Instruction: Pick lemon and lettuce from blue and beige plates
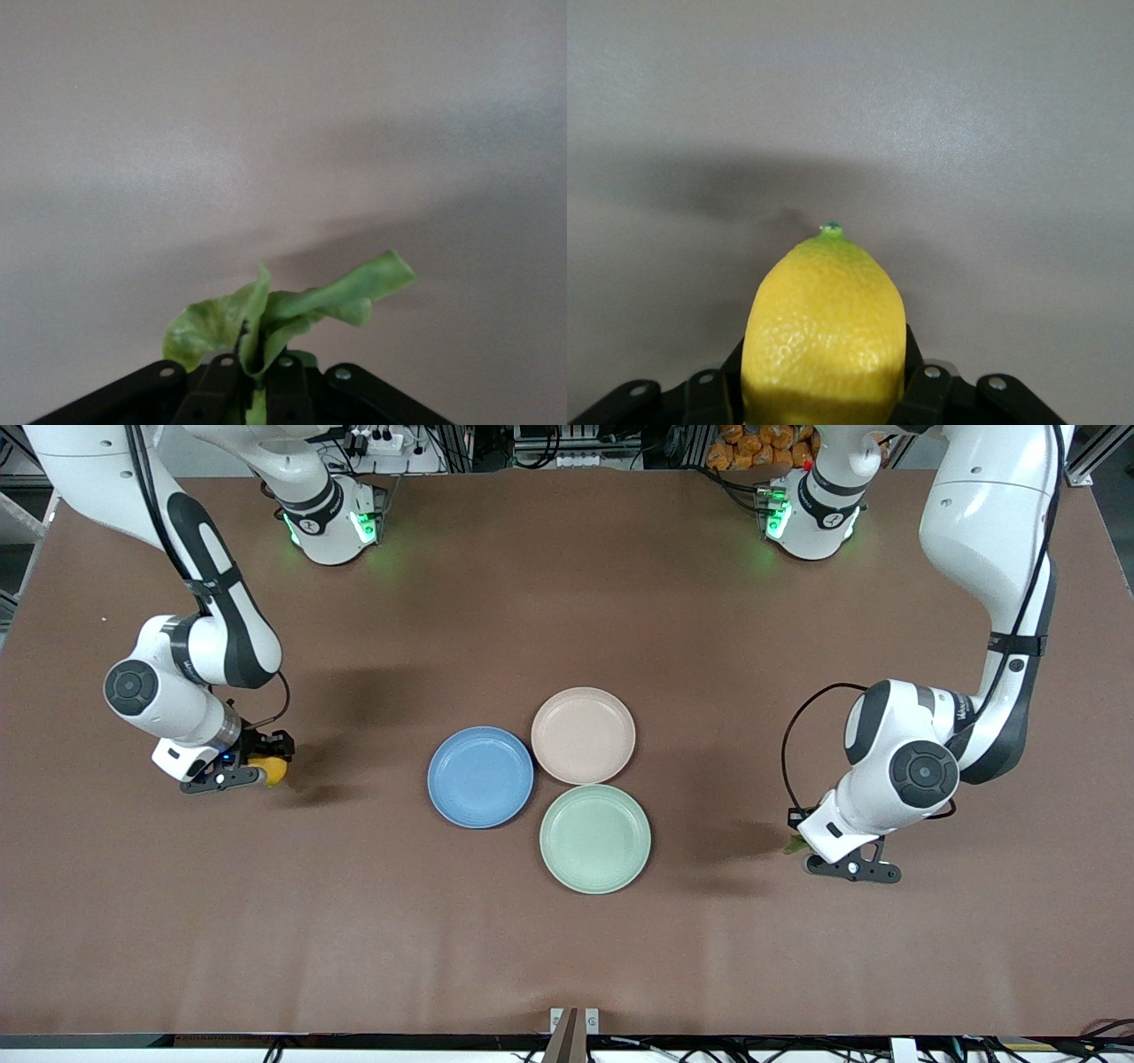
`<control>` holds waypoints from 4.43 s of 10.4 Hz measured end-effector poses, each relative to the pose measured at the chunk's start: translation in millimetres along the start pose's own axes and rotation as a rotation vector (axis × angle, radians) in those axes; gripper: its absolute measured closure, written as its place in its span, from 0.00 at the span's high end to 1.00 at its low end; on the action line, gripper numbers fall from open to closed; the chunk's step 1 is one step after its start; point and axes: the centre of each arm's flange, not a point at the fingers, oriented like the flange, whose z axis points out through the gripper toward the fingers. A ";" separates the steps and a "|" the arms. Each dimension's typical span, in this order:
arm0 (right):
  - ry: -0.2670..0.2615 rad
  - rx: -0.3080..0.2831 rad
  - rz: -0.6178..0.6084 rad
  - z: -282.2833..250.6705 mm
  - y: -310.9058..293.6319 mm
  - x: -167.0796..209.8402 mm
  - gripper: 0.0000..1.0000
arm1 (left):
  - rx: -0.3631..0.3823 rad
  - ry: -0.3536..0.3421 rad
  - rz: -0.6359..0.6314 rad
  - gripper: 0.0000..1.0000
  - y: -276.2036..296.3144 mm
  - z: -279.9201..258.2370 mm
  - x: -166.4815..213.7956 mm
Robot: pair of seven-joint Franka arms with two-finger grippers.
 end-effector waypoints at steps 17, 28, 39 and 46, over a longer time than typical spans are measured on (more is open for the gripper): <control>-0.057 0.014 0.121 -169.0 37.1 63.4 1.00 | 0.020 -0.041 -0.066 1.00 -9.6 -68.7 -120.0; 0.053 0.027 0.295 -401.9 26.4 14.7 1.00 | -0.010 0.137 -0.087 1.00 1.7 -212.6 -144.4; 0.167 0.018 0.272 -440.9 10.6 17.6 1.00 | -0.036 -0.044 -0.040 1.00 -15.8 -353.7 -177.1; 0.104 0.023 0.269 -431.3 8.1 14.3 1.00 | -0.046 0.022 -0.055 1.00 -24.9 -379.8 -175.4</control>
